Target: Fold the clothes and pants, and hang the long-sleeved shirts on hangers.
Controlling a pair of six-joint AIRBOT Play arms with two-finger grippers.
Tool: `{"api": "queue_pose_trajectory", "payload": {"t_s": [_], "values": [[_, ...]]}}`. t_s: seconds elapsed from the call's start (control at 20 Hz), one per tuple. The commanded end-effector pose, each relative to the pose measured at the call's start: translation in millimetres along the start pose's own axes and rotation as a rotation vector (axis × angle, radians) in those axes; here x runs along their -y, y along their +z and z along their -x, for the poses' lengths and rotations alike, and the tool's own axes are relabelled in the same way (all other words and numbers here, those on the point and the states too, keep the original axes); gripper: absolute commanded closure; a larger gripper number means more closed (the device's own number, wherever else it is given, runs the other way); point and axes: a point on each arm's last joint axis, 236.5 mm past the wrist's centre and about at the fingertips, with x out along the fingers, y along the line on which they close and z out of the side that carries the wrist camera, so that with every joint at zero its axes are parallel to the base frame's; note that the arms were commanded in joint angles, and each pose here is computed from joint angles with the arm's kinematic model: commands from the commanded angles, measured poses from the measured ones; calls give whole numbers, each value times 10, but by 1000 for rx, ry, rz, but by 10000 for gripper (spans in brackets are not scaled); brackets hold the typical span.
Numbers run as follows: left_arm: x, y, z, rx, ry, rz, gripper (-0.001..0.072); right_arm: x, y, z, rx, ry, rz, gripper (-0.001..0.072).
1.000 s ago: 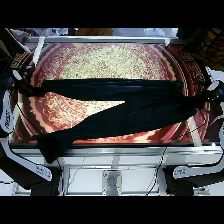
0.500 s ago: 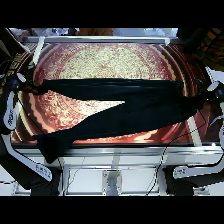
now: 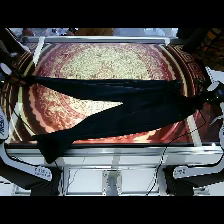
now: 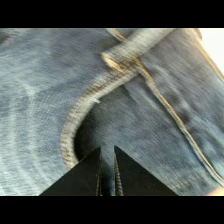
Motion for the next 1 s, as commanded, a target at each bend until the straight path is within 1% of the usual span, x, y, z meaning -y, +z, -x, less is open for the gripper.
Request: {"api": "queue_pose_trajectory", "payload": {"t_s": [0.0, 0.15, 0.3, 0.35, 0.45, 0.5, 0.55, 0.6, 0.7, 0.75, 0.85, 0.95], "values": [[-76, -306, 389, -165, -5, 67, 684, -6, -10, 1, -4, 1, 2, 614], [-65, -827, 478, -389, -50, 93, 684, -8, -20, 1, -8, 2, 2, 615], [-97, -1360, 343, -633, -75, 114, 681, -8, -20, 1, -8, 2, 2, 613], [-130, -1450, 262, -674, -62, 114, 650, -10, -24, 1, -10, 2, 2, 605], [-124, -1476, 136, -683, -59, 115, 328, -30, -69, 33, -27, 8, 16, 602], [-120, -1435, 127, -664, -55, 106, 295, -41, -72, 94, -20, 7, 42, 596], [-120, -1392, 166, -646, -55, 94, 295, -43, -45, 201, 7, -4, 57, 492], [-124, -1351, 230, -628, -53, 89, 294, -32, 7, 337, 49, -24, 68, 425], [-49, -1238, 406, -578, -85, 102, 295, -50, 82, 670, 139, -55, 88, 412], [85, -1177, 503, -543, -146, 108, 295, -95, 66, 830, 167, -55, 96, 377], [412, -1161, 715, -491, -282, 81, 295, -191, -34, 1102, 205, -56, 134, 376], [528, -1390, 893, -508, -308, 69, 295, -261, -175, 1329, 258, -65, 156, 377]]}}
